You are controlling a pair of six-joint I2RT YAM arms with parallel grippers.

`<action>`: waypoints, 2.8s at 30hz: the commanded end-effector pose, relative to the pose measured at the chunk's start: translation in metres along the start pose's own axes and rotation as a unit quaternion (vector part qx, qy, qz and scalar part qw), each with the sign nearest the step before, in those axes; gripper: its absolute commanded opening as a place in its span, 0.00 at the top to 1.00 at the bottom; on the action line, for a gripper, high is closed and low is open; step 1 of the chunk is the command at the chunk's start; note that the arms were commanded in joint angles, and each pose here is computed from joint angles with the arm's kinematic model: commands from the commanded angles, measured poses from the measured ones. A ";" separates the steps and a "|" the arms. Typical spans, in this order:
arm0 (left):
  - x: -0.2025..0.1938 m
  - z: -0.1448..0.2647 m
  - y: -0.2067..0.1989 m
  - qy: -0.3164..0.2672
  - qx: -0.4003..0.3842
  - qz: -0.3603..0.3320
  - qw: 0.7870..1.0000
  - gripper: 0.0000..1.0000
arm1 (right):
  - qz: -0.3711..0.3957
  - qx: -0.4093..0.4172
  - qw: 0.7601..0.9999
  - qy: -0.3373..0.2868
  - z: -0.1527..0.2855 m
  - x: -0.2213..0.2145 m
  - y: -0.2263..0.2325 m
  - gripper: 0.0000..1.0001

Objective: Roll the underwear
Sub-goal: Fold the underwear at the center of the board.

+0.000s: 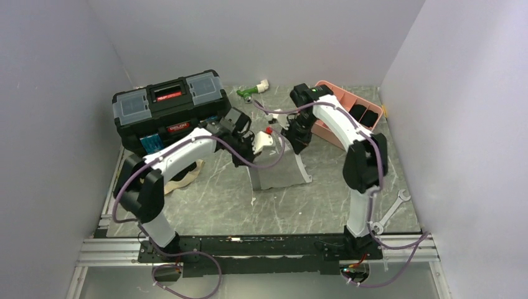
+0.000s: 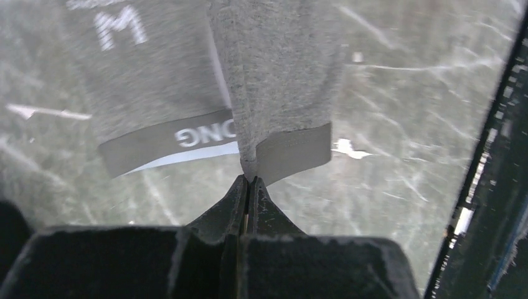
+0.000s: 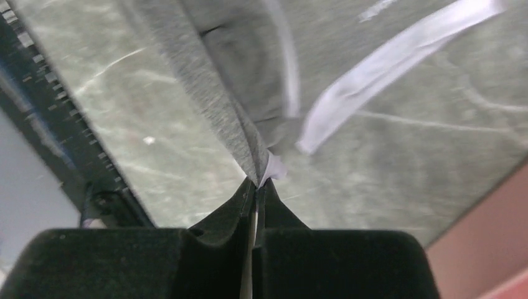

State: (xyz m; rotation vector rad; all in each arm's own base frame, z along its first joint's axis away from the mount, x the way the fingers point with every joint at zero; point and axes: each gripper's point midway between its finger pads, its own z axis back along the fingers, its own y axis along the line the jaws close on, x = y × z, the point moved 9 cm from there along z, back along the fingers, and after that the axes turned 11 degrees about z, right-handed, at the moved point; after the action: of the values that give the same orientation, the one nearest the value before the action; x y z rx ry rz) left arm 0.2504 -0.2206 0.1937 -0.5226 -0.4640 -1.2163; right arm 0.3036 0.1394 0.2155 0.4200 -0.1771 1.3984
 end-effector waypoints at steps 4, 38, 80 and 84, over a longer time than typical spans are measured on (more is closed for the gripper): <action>-0.007 -0.003 0.067 0.006 0.031 0.093 0.995 1.00 | -0.023 -0.063 0.997 0.039 -0.016 0.023 -0.088 1.00; -0.011 -0.024 0.136 -0.007 0.208 0.219 0.953 0.36 | -0.103 -0.228 0.968 -0.036 -0.038 0.031 -0.130 0.48; -0.053 -0.083 0.025 0.162 0.188 0.045 0.968 0.06 | -0.099 -0.189 0.976 0.049 -0.102 -0.080 -0.048 0.44; -0.048 -0.078 0.022 0.151 0.184 0.048 0.970 0.05 | -0.092 -0.183 0.978 0.034 -0.092 -0.075 -0.044 0.43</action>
State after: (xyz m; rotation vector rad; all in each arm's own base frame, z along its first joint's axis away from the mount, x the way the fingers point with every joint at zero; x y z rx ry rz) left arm 0.2716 -0.2379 0.1099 -0.0940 -0.4487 -1.0424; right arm 0.3286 0.1163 0.0973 0.1533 -0.3823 1.1389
